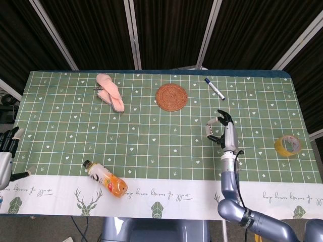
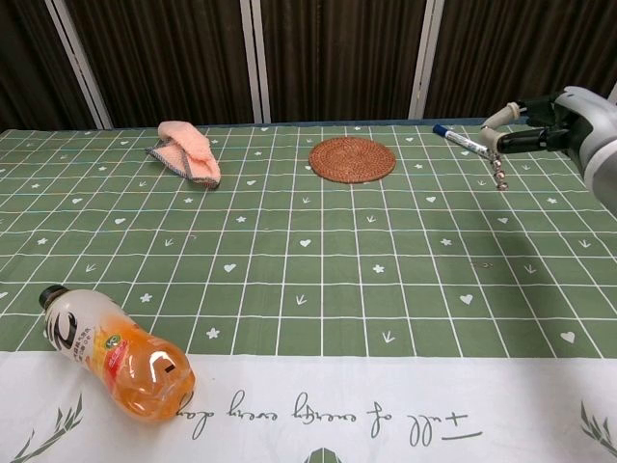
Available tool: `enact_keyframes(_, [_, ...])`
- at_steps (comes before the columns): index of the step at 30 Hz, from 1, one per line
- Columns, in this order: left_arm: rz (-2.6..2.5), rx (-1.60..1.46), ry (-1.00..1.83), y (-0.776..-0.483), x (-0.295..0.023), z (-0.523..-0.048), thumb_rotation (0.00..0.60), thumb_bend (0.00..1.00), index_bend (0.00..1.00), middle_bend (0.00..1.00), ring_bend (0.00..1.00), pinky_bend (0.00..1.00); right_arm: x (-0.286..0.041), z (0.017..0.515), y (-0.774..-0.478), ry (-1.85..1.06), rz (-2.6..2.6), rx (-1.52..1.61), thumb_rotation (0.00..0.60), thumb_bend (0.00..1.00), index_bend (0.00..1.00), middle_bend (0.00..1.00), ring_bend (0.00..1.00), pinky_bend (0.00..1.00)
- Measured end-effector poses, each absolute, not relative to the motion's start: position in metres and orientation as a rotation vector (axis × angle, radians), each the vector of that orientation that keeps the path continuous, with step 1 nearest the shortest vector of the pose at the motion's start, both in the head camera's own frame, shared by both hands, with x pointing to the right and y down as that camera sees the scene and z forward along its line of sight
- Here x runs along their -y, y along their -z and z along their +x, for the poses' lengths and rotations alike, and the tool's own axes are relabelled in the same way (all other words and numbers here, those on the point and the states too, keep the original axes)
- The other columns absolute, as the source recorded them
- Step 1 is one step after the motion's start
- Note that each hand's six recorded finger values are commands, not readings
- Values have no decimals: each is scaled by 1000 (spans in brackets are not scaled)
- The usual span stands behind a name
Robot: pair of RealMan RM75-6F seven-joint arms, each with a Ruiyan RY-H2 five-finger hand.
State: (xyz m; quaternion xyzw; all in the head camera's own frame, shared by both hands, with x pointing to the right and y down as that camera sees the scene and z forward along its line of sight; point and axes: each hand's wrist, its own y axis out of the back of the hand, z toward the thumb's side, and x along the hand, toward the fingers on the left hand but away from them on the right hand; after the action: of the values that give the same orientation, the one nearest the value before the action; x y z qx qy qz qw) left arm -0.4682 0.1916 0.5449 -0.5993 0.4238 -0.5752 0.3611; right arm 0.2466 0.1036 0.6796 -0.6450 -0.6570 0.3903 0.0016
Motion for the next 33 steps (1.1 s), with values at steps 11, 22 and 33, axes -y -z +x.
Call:
enact_keyframes(11, [-1539, -1102, 1487, -545, -191, -471, 600, 42, 0, 0, 0, 0, -131, 244, -707, -1283, -2015, 2107, 600, 405, 589, 123, 0, 0])
enact_keyframes(22, [-1540, -1102, 1489, -543, -194, -472, 600, 43, 0, 0, 0, 0, -142, 231, -712, -1285, -2043, 2126, 600, 406, 590, 124, 0, 0])
enact_keyframes(33, [-1534, -1108, 1490, -542, -193, -474, 600, 43, 0, 0, 0, 0, -147, 228, -719, -1326, -2051, 2091, 600, 406, 590, 123, 0, 0])
